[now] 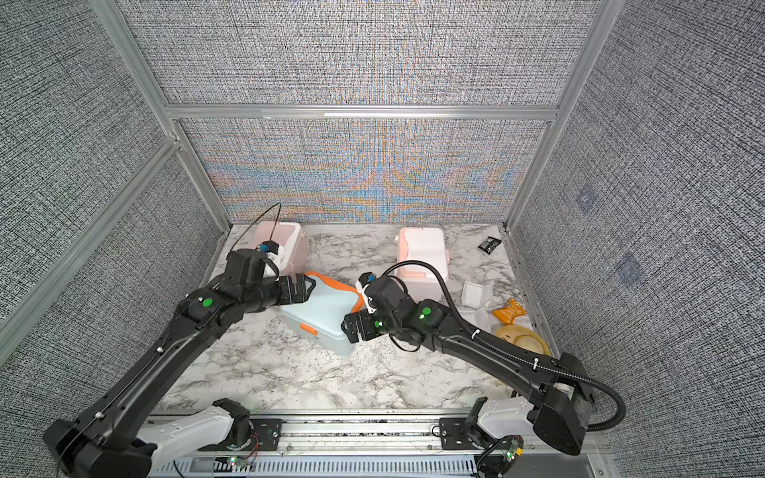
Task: Open first aid kits and take out gauze
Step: Adjust the first aid kit at the center of the board.
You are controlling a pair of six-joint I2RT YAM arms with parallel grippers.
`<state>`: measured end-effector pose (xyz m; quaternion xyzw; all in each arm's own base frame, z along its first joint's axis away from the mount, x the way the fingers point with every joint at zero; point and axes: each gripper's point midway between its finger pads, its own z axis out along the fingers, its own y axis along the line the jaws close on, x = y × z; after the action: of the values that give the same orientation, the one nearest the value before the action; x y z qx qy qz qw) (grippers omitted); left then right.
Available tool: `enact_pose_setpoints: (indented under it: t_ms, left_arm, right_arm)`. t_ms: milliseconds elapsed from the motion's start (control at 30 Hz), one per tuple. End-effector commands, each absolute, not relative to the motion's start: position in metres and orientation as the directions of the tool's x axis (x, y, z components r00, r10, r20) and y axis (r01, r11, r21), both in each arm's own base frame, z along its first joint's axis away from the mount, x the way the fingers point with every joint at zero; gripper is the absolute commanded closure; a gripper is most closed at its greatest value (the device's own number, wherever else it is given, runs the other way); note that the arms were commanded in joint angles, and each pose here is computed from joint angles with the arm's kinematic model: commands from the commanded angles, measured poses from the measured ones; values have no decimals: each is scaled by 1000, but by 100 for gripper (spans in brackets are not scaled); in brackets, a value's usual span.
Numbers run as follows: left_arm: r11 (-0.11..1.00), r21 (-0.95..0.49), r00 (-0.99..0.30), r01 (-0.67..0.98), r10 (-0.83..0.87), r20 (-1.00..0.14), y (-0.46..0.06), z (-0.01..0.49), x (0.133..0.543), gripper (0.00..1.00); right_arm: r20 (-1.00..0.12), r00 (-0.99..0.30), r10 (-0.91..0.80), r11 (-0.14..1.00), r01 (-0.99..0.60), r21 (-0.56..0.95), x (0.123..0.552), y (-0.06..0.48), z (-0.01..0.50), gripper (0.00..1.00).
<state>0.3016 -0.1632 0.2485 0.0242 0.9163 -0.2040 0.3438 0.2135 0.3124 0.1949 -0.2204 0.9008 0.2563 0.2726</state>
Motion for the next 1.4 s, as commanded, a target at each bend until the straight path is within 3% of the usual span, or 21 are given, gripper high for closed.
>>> enact_pose_setpoints:
  t_ms: [0,300,633,933,1067,1233,1367]
  left_arm:
    - [958,-250,-774,137,-54,-631,-148,234,324,1]
    - [977,-196,-823,83,-43,-566,-135,184,329,0]
    - [857,-495,-922,145,-64,-382,-191,157,289,0]
    - [717,-622,-894,315,3,-448,-253,177,226,0]
    - [715,-597,-874,364,41,-484,-257,192,206,0]
    - [803,-450,-763,390,8,-647,-221,233,222,1]
    - [835,-358,-722,419,67,-688,-226,261,254,1]
  right_arm:
    - [-665,-671,-329,793,-578,191,215,317,190,1]
    - [-648,-635,-420,824,-566,22,215,354,154,1]
    - [-626,-670,-399,896,-431,-109,231,327,141,1]
    - [-605,-725,-328,935,-342,-97,236,259,136,1]
    - [-602,-742,-295,946,-314,-77,232,228,135,1]
    - [-613,-747,-257,940,-340,20,218,216,142,1]
    - [-629,-758,-175,927,-342,154,207,217,146,1]
